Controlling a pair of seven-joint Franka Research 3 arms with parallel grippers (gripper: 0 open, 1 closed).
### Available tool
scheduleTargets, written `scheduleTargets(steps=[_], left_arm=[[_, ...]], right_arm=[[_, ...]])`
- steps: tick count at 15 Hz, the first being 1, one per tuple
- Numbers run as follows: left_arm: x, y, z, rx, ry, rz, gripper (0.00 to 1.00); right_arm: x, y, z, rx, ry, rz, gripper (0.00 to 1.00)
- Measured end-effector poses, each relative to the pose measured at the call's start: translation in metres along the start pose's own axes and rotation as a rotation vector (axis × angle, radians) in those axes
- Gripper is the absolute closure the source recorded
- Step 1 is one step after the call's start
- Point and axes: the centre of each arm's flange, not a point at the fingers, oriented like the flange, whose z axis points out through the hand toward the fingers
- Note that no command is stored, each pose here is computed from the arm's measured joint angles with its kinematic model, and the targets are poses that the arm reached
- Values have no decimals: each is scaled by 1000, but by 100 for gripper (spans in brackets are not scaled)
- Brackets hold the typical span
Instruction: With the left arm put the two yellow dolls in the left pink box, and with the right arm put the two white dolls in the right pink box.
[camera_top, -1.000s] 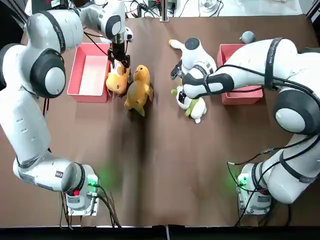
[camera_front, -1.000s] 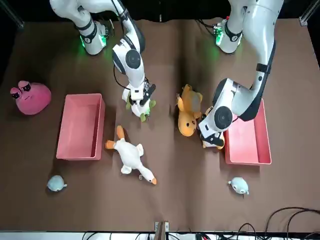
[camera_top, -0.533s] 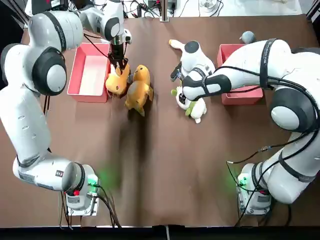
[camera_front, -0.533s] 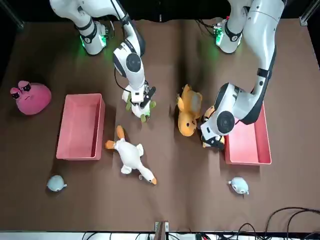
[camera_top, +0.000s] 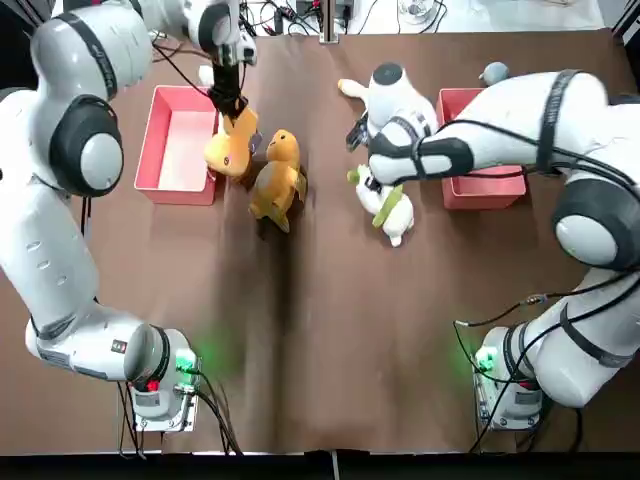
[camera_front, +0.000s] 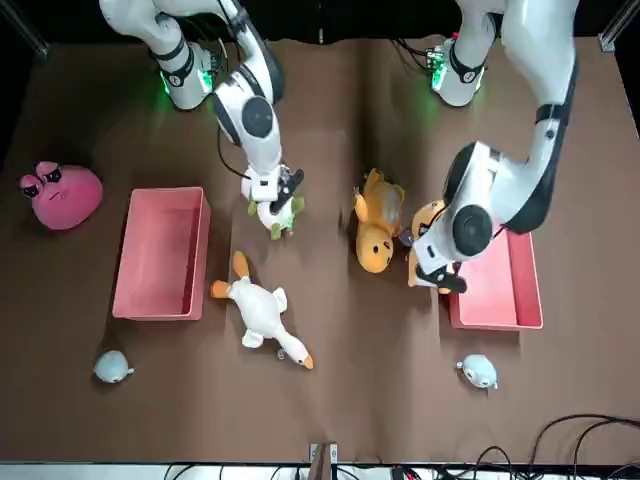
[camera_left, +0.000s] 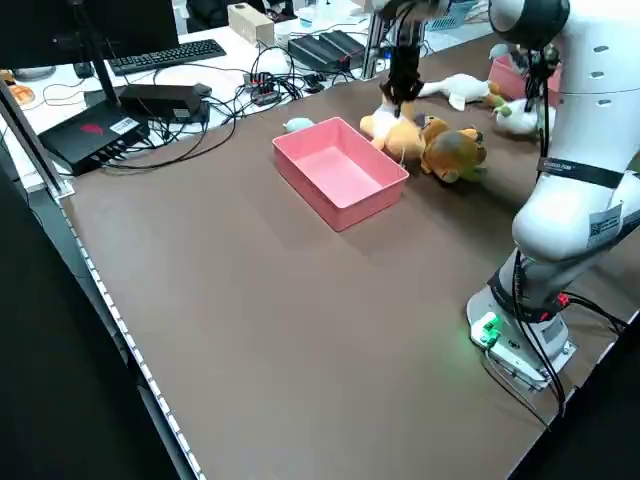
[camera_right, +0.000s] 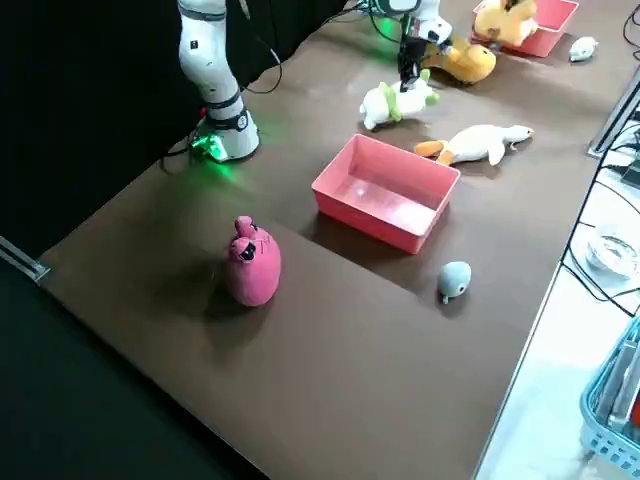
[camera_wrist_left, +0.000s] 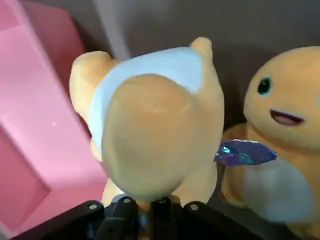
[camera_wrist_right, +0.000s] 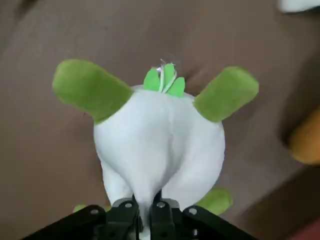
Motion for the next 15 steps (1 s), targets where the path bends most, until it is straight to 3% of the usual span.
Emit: scheduleTargets(steps=[4,7,10,12,15], left_arm=[[-35,-37,-62,6,-15,-72,92],[-45,-135,-60,-40,-28,-205,92],[-53,-225,-24,-101,-77,-307,92],[-47,-250,7,-129,-116,-340,92],[-27,-265,60,-162,-151,-355,92]], right_arm=[[-33,64,-87,1,61,111,93],[-71,126,-123,4,67,95,93],[-119,208,-116,18,50,-34,93],[-152,253,-94,35,38,-93,93],[-170,263,-57,32,47,-143,93]])
